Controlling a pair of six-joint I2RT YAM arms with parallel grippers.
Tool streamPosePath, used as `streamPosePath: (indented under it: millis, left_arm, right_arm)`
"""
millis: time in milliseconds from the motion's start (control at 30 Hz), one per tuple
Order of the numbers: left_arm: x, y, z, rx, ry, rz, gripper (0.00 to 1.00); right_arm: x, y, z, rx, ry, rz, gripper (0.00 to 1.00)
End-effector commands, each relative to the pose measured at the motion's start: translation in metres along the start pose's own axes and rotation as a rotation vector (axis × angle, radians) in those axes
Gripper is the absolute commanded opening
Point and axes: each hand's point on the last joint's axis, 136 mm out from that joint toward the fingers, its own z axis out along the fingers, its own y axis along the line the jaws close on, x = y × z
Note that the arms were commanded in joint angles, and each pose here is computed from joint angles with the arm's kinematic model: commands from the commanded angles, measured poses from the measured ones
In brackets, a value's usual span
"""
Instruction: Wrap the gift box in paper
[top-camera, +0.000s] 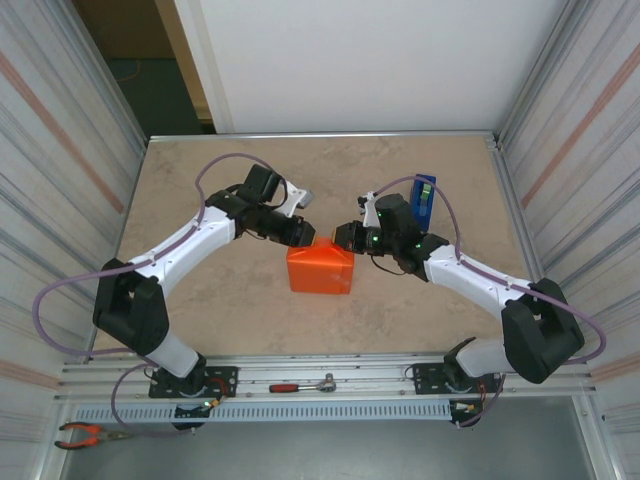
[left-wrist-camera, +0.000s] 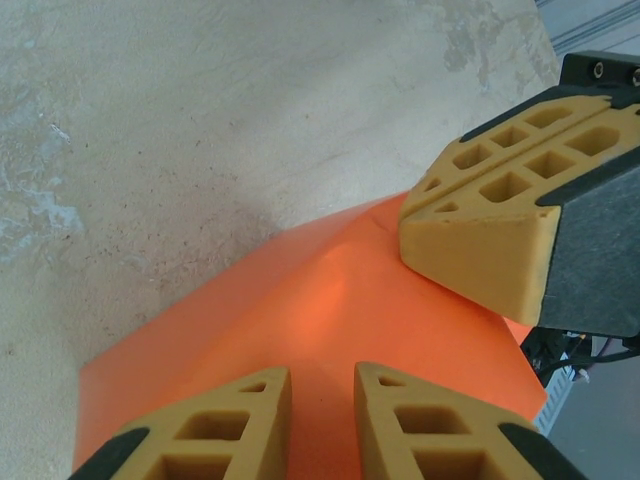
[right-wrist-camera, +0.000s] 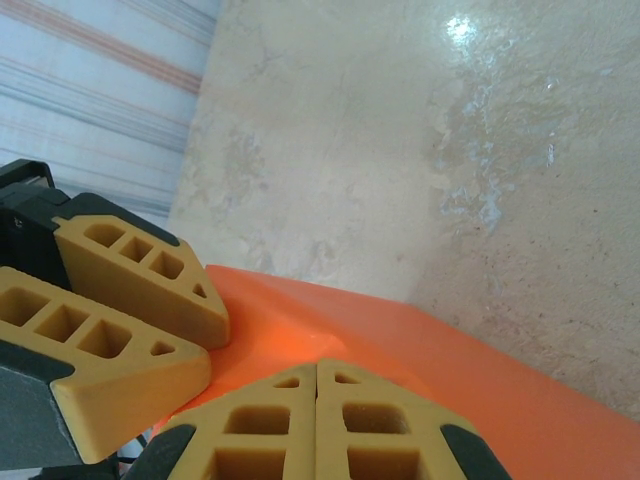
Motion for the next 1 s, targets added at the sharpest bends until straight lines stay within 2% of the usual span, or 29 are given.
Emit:
streamPosePath:
  millis: [0, 267, 400, 633, 967]
  left_arm:
    - [0.014, -0.008, -0.008, 0.019, 0.037, 0.035, 0.24]
    - [0.026, -0.01, -0.007, -0.04, 0.092, 0.101, 0.24]
    - [0.032, -0.005, -0.006, -0.113, 0.109, 0.146, 0.24]
    - [0.037, 0.0, -0.006, -0.165, 0.108, 0.175, 0.23]
    - [0.039, 0.0, -0.004, -0.159, 0.103, 0.175, 0.22]
  right_arm:
    - [0.053, -0.056, 0.002, 0.191, 0.156, 0.106, 0.0]
    - [0.039, -0.037, -0.001, 0.157, 0.141, 0.084, 0.0]
    - [0.016, -0.016, -0.007, 0.127, 0.112, 0.055, 0.0]
    - [-0.016, 0.022, -0.019, 0.062, 0.062, 0.014, 0.0]
    - [0.005, 0.035, -0.004, 0.044, 0.123, -0.013, 0.0]
